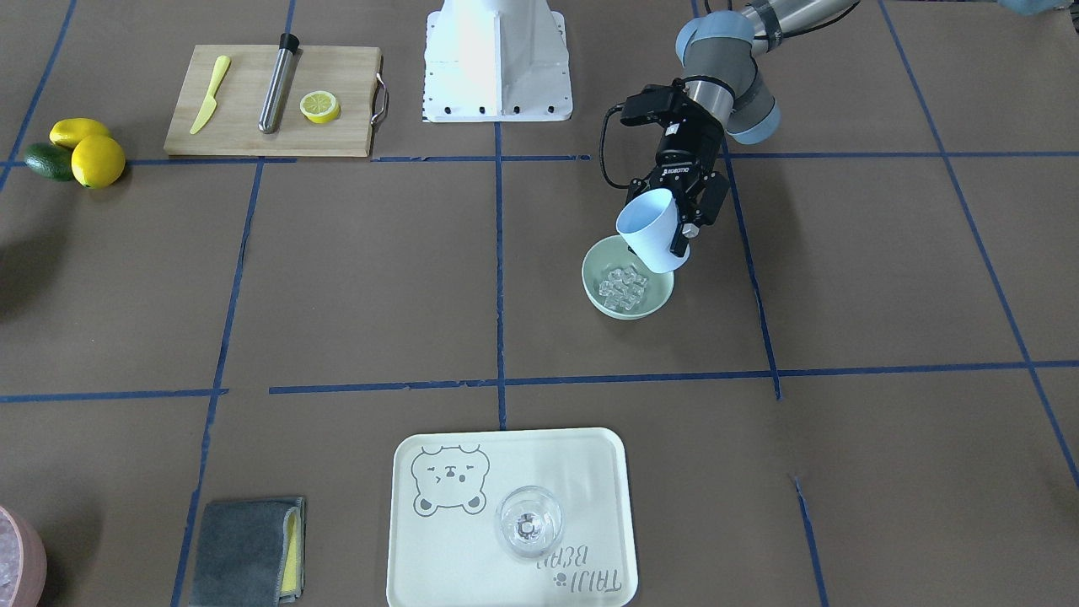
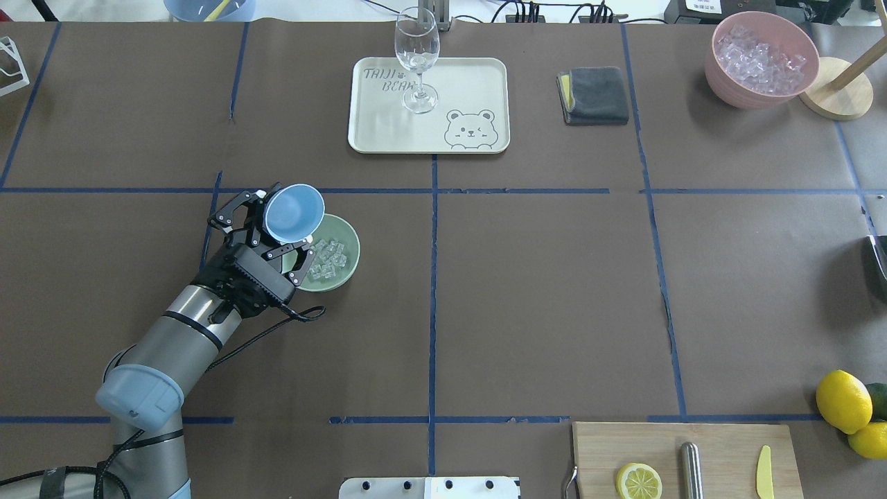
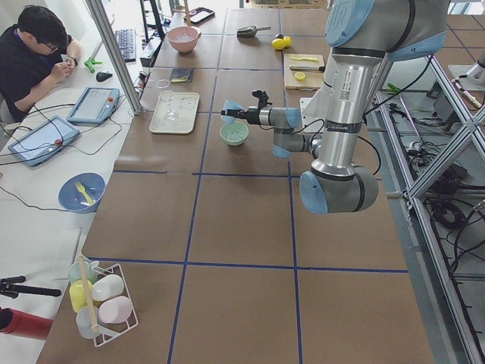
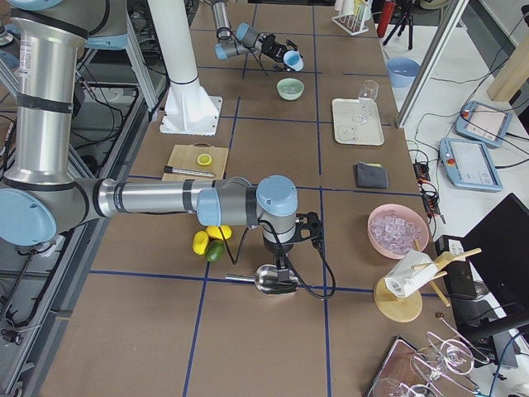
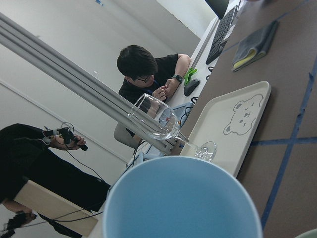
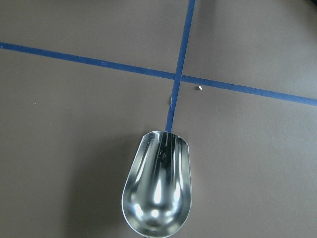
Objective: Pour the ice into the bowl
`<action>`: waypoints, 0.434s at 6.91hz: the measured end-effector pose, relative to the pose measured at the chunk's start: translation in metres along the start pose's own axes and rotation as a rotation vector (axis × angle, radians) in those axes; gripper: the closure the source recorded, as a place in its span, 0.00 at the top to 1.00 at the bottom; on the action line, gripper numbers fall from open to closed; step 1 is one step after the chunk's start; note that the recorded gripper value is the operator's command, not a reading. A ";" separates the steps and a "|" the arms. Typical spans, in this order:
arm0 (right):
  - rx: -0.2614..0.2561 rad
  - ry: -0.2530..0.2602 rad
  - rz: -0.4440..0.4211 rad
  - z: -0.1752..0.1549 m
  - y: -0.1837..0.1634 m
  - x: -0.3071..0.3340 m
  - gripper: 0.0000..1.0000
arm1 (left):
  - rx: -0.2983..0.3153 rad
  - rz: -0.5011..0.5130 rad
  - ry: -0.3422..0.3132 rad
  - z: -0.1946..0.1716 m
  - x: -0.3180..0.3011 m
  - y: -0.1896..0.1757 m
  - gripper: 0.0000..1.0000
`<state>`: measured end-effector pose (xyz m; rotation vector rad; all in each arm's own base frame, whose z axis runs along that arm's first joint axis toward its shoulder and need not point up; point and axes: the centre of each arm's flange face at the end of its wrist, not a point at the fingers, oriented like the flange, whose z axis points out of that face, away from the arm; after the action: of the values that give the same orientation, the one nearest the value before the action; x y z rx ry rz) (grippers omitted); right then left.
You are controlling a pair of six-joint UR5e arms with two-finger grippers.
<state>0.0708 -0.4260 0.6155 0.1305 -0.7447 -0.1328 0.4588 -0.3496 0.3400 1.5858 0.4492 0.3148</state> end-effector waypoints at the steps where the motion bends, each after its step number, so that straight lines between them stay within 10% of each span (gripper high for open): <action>1: 0.000 0.000 -0.001 0.000 0.000 0.000 1.00 | -0.010 -0.240 0.035 -0.001 0.002 0.004 0.00; 3: 0.000 0.000 -0.001 0.000 0.000 0.000 1.00 | -0.053 -0.627 0.041 -0.006 -0.006 0.025 0.00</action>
<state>0.0706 -0.4264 0.6152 0.1311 -0.7446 -0.1335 0.4532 -0.3477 0.3654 1.3109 0.9296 -0.1203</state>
